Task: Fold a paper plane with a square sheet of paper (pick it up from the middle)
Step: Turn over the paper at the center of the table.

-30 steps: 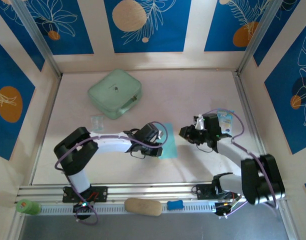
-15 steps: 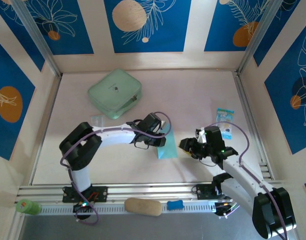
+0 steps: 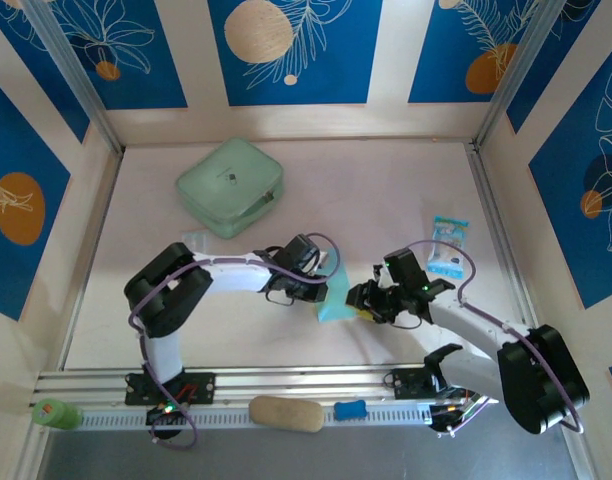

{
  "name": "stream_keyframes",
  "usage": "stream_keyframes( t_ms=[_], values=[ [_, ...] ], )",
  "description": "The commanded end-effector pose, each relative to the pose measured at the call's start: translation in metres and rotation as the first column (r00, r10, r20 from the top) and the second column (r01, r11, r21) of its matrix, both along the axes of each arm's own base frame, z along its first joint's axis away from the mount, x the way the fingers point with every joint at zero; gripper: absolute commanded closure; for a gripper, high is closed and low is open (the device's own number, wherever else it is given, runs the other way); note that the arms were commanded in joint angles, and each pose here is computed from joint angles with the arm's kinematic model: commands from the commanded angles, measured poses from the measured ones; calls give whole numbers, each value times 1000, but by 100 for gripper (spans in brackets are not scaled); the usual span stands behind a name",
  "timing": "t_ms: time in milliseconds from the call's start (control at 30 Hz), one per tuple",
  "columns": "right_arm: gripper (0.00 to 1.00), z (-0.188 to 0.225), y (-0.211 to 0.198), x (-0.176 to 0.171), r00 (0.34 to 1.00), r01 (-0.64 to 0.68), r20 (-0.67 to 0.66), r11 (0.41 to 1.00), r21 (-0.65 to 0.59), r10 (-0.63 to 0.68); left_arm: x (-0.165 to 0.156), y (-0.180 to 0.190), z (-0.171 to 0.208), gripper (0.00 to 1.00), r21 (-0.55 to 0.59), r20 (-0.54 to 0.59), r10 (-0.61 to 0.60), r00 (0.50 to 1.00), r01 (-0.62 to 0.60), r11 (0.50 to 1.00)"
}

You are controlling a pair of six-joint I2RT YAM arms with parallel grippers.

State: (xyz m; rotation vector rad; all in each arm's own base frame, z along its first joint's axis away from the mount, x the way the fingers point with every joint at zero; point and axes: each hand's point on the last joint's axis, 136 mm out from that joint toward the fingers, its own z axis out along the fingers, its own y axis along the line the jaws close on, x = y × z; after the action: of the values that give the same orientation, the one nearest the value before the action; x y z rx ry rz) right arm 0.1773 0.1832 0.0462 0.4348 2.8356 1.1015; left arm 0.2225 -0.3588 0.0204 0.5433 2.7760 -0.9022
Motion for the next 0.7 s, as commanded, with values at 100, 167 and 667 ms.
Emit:
stream_keyframes(
  t_ms=[100,167,667],
  values=[
    [54,-4,2,0,999,3,-41,999,-32,-5,-27,14,-14,96,15,-90,6,996,-5,1000],
    [54,-6,1,-1,998,0,-56,999,-42,-2,-25,13,-13,96,18,-82,7,997,-6,1000],
    [55,-14,26,5,994,-45,-95,999,25,47,-23,14,-12,96,21,-74,15,997,-13,1000]
  ],
)
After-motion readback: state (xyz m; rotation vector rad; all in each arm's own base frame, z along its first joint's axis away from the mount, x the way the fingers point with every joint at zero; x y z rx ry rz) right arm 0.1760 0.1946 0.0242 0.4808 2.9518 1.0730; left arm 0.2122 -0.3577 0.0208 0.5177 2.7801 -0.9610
